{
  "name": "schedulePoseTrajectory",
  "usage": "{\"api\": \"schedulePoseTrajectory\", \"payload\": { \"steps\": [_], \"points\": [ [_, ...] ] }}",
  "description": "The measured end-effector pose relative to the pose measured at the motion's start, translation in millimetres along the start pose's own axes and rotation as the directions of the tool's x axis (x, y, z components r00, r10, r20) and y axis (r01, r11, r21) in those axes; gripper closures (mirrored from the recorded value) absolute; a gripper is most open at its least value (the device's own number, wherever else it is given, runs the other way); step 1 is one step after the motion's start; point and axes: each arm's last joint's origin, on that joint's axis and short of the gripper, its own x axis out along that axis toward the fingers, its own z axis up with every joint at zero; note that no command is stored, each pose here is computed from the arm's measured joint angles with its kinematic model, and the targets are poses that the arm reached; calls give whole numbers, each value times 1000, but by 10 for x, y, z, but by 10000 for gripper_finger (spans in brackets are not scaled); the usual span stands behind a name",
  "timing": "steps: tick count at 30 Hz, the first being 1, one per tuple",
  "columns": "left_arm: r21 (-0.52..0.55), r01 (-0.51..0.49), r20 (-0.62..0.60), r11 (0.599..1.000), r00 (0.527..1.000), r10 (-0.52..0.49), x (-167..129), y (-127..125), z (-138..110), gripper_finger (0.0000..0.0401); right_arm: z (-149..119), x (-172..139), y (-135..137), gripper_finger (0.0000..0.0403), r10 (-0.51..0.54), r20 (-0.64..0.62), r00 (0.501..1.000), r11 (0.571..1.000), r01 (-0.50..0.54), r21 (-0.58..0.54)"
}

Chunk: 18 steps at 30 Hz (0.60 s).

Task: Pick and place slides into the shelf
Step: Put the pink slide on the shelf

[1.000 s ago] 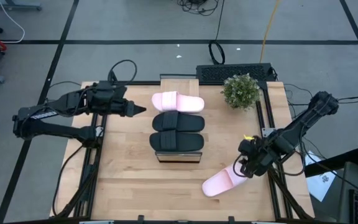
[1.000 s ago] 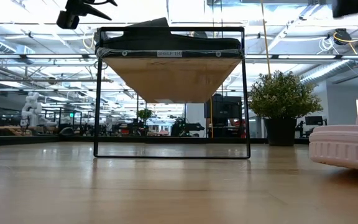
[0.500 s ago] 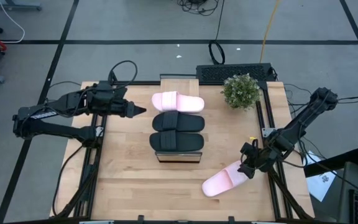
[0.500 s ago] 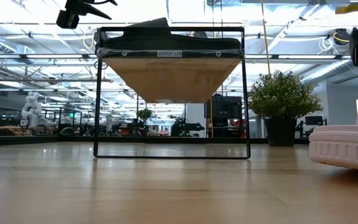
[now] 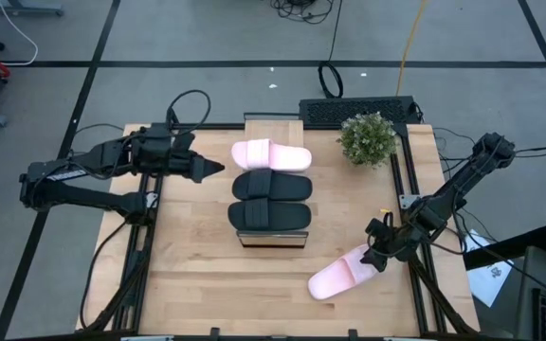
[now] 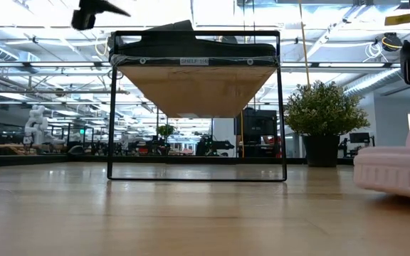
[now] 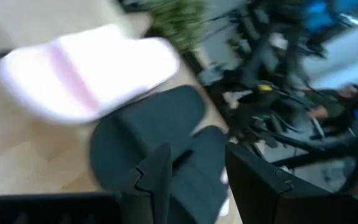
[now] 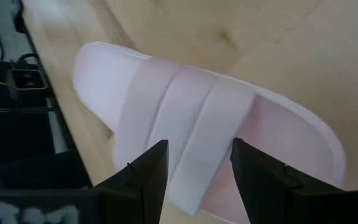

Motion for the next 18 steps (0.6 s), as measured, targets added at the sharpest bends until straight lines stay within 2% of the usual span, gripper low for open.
{"api": "schedulePoseTrajectory", "payload": {
  "steps": [3,6,9,13,18],
  "points": [
    [130,115,24,985,993,-119,-5,-146,-14,258,5,-12,54,239,62,0,998,998,-62,10],
    [257,241,24,936,967,-255,34,-343,-75,258,11,-30,102,239,118,3,993,993,-118,-7],
    [345,306,13,887,944,-330,108,-518,-198,258,21,-53,142,239,165,18,986,986,-164,-30],
    [448,313,-15,837,939,-344,240,-689,-432,258,27,-78,160,239,193,22,981,980,-192,-49],
    [543,234,-8,807,962,-274,246,-911,-651,258,51,-132,243,239,291,62,955,954,-285,-92]
  ]
}}
